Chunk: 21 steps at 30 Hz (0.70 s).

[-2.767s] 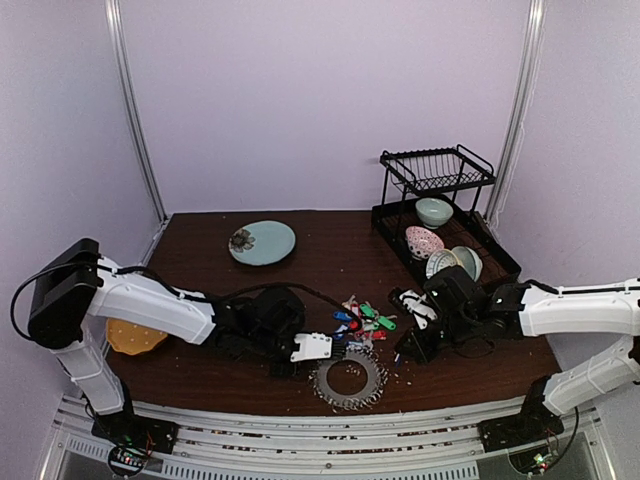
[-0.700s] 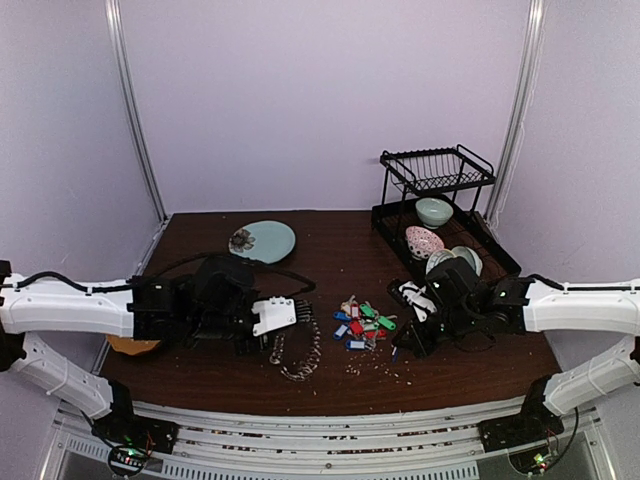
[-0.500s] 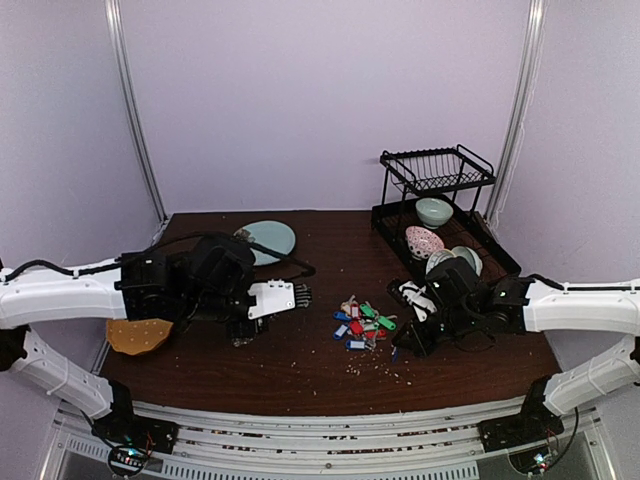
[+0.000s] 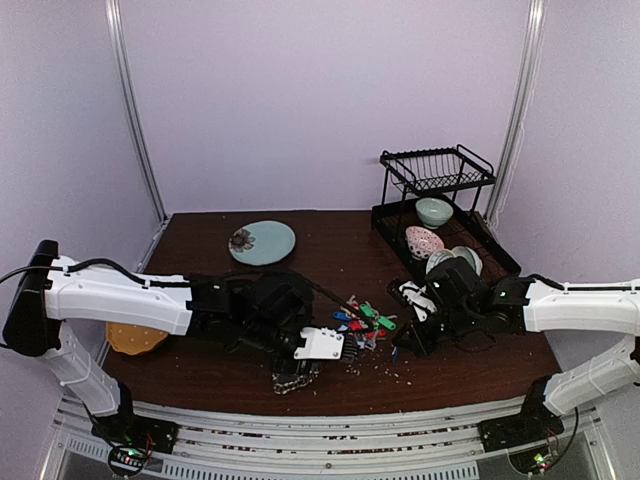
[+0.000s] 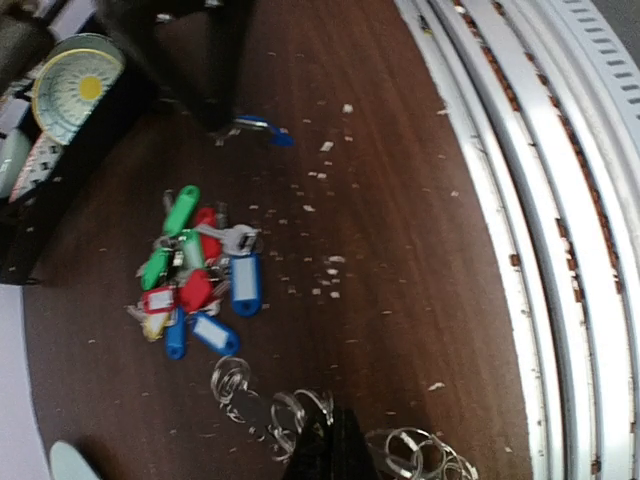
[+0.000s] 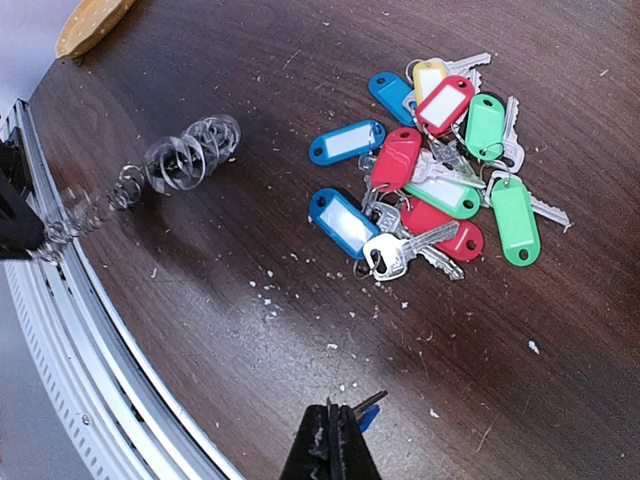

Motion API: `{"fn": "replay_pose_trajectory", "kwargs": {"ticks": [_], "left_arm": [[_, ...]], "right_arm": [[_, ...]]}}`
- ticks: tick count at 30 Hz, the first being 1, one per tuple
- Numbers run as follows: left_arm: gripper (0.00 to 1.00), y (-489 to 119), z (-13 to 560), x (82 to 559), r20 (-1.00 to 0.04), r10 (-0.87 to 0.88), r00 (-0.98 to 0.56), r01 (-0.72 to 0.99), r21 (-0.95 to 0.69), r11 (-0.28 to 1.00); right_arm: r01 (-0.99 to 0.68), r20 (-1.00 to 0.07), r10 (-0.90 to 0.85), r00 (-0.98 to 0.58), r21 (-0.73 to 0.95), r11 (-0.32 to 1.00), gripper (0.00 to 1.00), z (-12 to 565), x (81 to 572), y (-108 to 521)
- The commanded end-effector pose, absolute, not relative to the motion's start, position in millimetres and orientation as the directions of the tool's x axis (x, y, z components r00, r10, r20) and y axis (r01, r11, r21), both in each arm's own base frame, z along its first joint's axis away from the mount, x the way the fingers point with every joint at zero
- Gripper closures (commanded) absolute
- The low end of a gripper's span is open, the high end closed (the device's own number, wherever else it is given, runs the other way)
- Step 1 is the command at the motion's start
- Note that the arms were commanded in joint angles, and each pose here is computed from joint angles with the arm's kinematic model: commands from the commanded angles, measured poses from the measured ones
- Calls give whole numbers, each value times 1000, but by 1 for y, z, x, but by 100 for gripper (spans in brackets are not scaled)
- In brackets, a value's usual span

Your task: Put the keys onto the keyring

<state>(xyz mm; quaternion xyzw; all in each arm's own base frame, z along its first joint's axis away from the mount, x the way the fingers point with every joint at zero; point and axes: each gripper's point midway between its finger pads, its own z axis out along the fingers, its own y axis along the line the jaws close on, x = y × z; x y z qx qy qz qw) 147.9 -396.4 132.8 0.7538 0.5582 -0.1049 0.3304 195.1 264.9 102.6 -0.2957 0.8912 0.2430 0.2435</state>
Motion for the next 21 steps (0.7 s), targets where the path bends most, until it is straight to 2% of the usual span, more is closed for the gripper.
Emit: {"fn": "replay_pose_trajectory", "kwargs": {"ticks": [1, 6, 10, 14, 16, 19, 21], "left_arm": [[100, -407, 120, 121, -615, 716, 331, 942, 253, -219], [100, -409, 133, 127, -652, 693, 308, 947, 280, -157], [100, -405, 141, 129, -665, 682, 305, 945, 302, -127], [100, -402, 148, 129, -679, 669, 303, 944, 311, -112], [100, -400, 152, 129, -685, 661, 305, 942, 318, -105], [100, -397, 163, 128, -704, 636, 316, 937, 336, -93], [100, -395, 171, 127, -719, 616, 321, 935, 346, -83]], "right_arm": [[-634, -597, -386, -703, 281, 721, 100, 109, 200, 263], [-602, -565, -362, -741, 320, 731, 100, 91, 198, 264], [-582, -489, -379, -786, 377, 721, 100, 65, 191, 274], [-563, -392, -427, -815, 362, 743, 100, 38, 190, 275], [-571, -386, -440, -811, 355, 741, 100, 35, 192, 278], [-615, -447, -454, -771, 339, 712, 69, 50, 199, 284], [-661, -536, -445, -718, 323, 677, 60, 76, 206, 292]]}}
